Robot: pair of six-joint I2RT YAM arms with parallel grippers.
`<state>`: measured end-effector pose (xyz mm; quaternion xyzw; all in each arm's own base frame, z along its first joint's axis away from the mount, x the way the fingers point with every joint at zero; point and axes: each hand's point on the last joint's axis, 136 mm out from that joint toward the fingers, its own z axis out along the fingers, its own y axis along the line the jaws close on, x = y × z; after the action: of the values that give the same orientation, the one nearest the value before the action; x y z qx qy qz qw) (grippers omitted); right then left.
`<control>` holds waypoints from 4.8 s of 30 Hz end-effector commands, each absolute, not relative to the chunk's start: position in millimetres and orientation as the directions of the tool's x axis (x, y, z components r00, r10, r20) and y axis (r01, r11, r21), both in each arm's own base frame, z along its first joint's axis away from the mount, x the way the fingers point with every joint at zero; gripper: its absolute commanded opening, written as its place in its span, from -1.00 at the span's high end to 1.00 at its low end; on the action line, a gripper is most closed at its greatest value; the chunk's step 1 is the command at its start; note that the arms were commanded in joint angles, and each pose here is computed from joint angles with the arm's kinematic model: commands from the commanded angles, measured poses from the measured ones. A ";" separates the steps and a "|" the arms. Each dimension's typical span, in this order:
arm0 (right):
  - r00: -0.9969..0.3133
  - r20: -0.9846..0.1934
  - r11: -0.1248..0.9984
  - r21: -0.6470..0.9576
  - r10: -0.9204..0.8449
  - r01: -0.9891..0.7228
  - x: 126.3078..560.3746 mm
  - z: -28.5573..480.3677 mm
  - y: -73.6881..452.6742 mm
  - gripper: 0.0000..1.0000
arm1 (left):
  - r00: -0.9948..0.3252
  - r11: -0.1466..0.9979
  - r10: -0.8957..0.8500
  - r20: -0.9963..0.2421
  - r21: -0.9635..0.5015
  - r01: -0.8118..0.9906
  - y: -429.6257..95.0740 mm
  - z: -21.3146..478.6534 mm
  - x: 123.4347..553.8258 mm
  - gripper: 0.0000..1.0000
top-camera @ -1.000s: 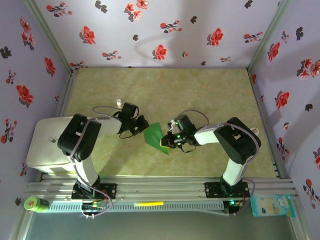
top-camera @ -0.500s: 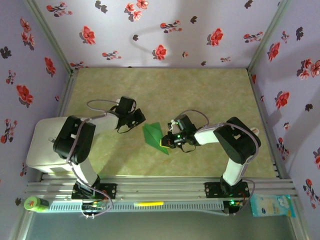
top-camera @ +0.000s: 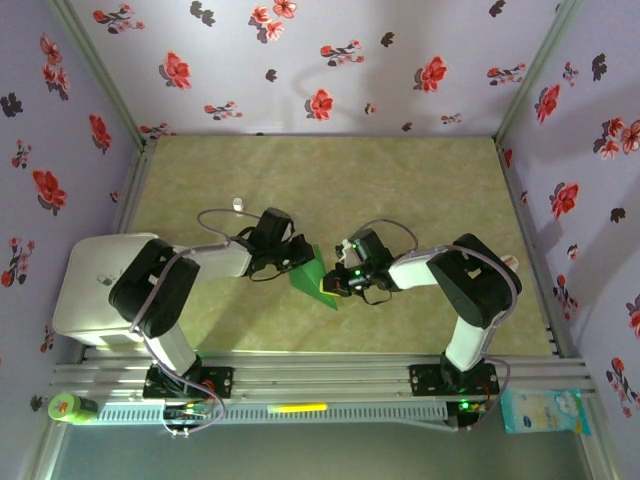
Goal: Fold a paper plane with a square sheet of paper (pick it up from the middle)
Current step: Fourth fold the wing at the center of the table.
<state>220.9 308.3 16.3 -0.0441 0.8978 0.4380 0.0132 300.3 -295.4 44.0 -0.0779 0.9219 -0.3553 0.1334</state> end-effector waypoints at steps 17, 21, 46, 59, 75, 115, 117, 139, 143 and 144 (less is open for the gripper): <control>-0.998 -0.055 0.625 0.778 -0.031 -0.062 234.4 44.1 331.7 1.00 | -0.966 0.828 -0.223 -0.132 -0.549 -0.117 -263.1 -14.4 282.9 0.86; -0.998 -0.061 0.650 0.759 0.004 -0.044 246.7 35.2 340.6 1.00 | -0.965 0.823 -0.227 -0.135 -0.556 -0.116 -263.7 -12.8 283.4 0.86; -0.997 0.059 0.712 0.702 -0.058 0.000 162.0 -9.8 276.5 0.95 | -0.956 0.817 -0.270 -0.113 -0.552 -0.165 -249.4 -20.1 285.3 0.88; -0.999 -0.010 0.678 0.734 -0.050 -0.041 152.7 24.1 261.8 0.94 | -0.955 0.812 -0.270 -0.120 -0.561 -0.160 -251.9 -16.0 288.4 0.88; -0.998 -0.059 0.635 0.772 0.021 -0.032 229.8 43.6 310.3 0.93 | -0.957 0.799 -0.263 -0.118 -0.582 -0.148 -258.1 -12.8 289.0 0.87; -0.989 0.105 0.786 0.600 0.108 0.149 188.2 -41.1 258.7 1.00 | -0.960 0.776 -0.223 -0.169 -0.627 -0.070 -272.8 -9.1 289.8 0.88; -0.988 0.109 0.788 0.596 0.106 0.150 187.3 -42.6 258.1 1.00 | -0.954 0.783 -0.247 -0.171 -0.615 -0.093 -262.1 -12.9 297.3 0.88; -0.989 0.113 0.788 0.599 0.095 0.144 183.1 -45.0 256.4 1.00 | -0.919 0.793 -0.301 -0.253 -0.601 -0.095 -203.7 9.0 357.2 0.84; -0.989 0.109 0.784 0.604 0.095 0.142 184.5 -43.1 258.0 1.00 | -0.911 0.781 -0.307 -0.276 -0.619 -0.076 -207.4 27.3 358.9 0.83; -0.990 0.107 0.781 0.609 0.093 0.139 185.6 -41.8 259.3 1.00 | -0.909 0.778 -0.306 -0.282 -0.624 -0.068 -209.2 34.0 358.5 0.81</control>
<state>217.6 299.3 14.8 0.0147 0.9031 0.4284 0.0236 352.0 -218.9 19.8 -0.1039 0.9210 -0.3381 0.1633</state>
